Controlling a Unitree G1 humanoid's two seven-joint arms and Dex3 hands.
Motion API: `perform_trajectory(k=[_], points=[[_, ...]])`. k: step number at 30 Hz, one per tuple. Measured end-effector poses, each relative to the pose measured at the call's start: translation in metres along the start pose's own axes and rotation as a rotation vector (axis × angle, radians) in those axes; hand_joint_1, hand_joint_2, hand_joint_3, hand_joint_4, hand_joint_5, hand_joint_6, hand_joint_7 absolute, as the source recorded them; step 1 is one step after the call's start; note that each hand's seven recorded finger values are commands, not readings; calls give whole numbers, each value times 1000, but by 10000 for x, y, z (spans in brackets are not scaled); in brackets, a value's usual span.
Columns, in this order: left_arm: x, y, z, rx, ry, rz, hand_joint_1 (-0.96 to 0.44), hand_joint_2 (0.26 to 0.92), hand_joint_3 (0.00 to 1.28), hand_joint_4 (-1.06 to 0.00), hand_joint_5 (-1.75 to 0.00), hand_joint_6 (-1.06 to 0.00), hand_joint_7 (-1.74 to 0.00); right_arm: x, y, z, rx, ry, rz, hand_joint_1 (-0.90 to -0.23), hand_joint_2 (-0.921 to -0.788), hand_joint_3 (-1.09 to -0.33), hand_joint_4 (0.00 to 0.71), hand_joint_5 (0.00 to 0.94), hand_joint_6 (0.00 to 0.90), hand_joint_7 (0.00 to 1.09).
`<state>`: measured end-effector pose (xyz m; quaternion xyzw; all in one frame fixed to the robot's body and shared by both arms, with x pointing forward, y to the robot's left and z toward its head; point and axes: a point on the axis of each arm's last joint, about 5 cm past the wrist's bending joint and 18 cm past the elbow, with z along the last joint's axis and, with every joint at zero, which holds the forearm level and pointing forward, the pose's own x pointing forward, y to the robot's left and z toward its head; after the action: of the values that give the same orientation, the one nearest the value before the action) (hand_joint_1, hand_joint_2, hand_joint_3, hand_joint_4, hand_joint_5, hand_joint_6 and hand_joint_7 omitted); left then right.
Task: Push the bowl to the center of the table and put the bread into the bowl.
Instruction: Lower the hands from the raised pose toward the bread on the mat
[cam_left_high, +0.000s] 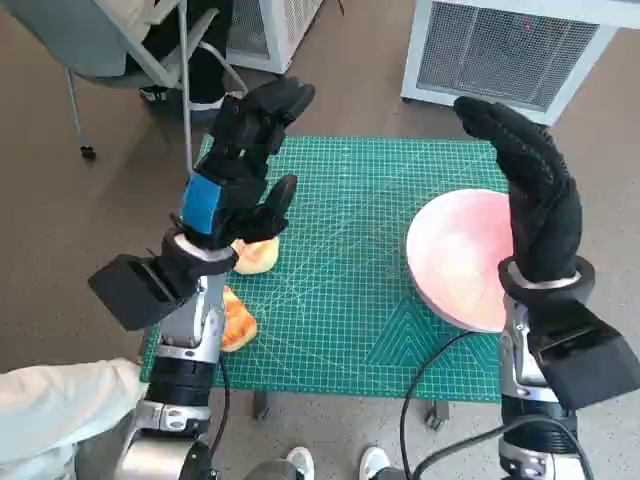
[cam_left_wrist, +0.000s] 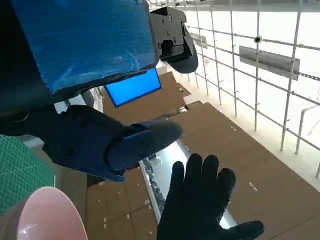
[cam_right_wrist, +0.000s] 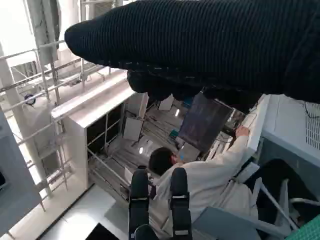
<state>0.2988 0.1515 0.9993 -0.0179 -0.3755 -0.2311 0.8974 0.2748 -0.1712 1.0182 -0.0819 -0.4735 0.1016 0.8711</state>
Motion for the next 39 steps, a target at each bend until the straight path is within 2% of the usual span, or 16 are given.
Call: perform_trajectory(k=[18, 24, 29, 33, 36, 39], points=[[0, 2, 1, 0, 0, 0, -357, 789, 746, 1, -512, 1, -789, -7, -6, -8, 20, -1, -13, -565, -921, -715, 301, 2, 21, 721], [0, 1, 1, 0, 0, 0, -356, 786, 753, 1, -511, 1, -788, -17, -46, -6, 7, -8, -20, -569, -921, -708, 304, 3, 25, 720], [0, 4, 2, 1, 0, -3, -354, 783, 758, 1, -512, 1, -789, -81, -225, -23, -41, 3, -42, -575, -921, -696, 307, 4, 48, 677], [-4, 13, 4, 2, -1, 1, -343, 778, 765, 1, -511, 1, -789, -177, -407, -35, -95, 13, -90, -579, -921, -688, 310, 3, 75, 601], [-4, 14, 5, 2, -1, 2, -336, 774, 770, 1, -513, 1, -790, -281, -557, -56, -144, 37, -155, -565, -921, -693, 305, 1, 82, 570], [-5, 17, 6, 4, -2, 4, -334, 770, 774, 1, -516, 1, -791, -397, -711, -80, -197, 71, -257, -554, -921, -703, 297, 0, 80, 557]])
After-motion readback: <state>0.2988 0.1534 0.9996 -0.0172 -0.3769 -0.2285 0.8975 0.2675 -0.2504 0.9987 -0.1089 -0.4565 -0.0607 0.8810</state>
